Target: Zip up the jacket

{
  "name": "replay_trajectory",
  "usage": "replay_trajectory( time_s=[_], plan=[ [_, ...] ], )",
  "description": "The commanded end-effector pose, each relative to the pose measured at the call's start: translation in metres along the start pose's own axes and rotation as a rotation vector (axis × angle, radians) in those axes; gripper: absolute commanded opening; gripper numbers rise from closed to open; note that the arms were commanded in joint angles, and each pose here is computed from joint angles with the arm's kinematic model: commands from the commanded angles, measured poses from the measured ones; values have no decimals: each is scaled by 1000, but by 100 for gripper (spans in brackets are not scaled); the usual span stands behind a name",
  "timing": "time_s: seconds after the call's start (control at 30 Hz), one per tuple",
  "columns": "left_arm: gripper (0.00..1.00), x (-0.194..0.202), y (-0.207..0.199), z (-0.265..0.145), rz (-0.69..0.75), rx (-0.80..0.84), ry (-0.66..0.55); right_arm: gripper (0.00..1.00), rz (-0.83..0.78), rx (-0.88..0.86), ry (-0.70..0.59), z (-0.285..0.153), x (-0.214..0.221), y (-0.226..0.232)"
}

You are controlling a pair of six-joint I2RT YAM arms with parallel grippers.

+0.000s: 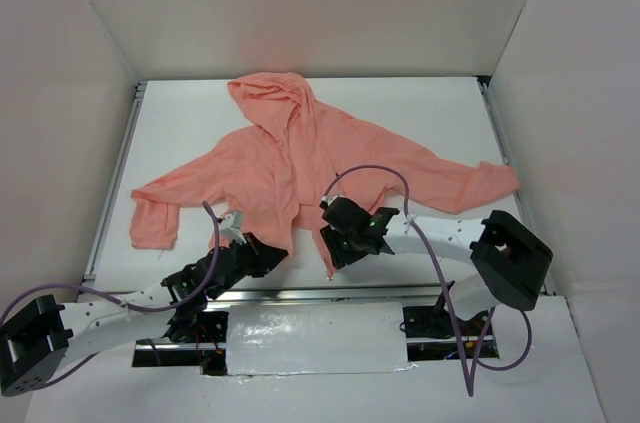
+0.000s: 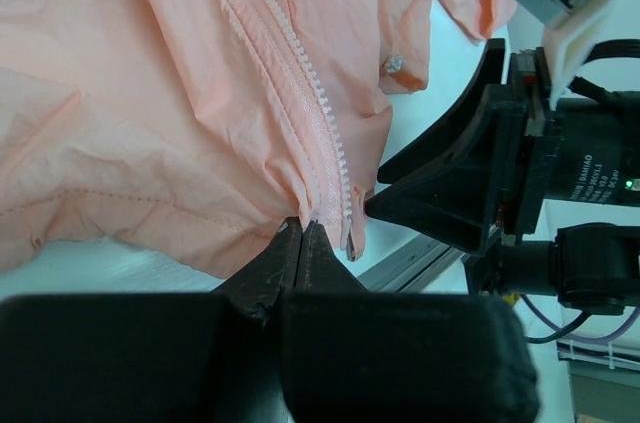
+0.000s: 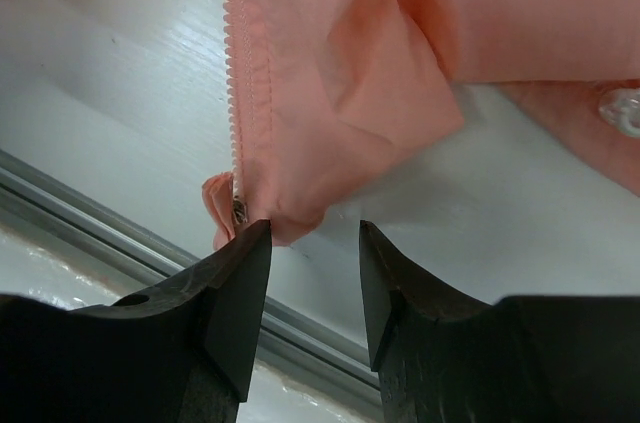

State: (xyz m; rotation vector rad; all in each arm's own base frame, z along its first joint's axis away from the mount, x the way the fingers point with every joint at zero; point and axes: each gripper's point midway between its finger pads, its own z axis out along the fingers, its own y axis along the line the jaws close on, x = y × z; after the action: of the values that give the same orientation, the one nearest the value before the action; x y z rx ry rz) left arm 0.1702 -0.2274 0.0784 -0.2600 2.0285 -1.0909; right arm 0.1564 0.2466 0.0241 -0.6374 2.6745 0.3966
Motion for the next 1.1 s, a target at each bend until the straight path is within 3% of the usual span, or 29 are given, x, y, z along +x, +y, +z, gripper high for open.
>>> replay_trajectory(
  time_s=[0.0, 0.33, 0.4, 0.5, 0.6, 0.67, 0.77, 0.8, 0.93, 1.03, 1.07],
  plan=[
    [0, -9, -13, 1, 22, 34, -22, 48, 14, -30, -2, 5, -10, 13],
    [0, -7, -11, 0, 39, 31, -16, 51, 42, -119, 27, 19, -3, 29],
    [0, -7, -11, 0, 39, 31, -16, 47, 41, -126, 31, 21, -2, 31],
    [0, -7, -9, -1, 40, 26, -15, 29, 43, -109, 48, 24, 0, 28],
    [0, -7, -8, -1, 40, 26, -16, 26, 45, -104, 67, 27, 6, 27],
    [0, -7, -7, -2, 40, 22, -19, 19, 48, -122, 66, 28, 6, 30],
    [0, -8, -5, -2, 39, 15, -24, 1, 52, -188, 74, 29, 8, 41],
    [0, -8, -4, -2, 42, 11, -22, 0, 54, -206, 80, 29, 9, 44],
    [0, -8, -8, -3, 39, 23, -22, 0, 90, -319, 19, 23, -8, 66],
    [0, -12, -13, -4, 50, 39, -29, 0, 181, -401, -185, 4, -52, 80],
    [0, -14, -15, -4, 59, 43, -35, 0, 214, -465, -309, -10, -79, 91]
  ],
)
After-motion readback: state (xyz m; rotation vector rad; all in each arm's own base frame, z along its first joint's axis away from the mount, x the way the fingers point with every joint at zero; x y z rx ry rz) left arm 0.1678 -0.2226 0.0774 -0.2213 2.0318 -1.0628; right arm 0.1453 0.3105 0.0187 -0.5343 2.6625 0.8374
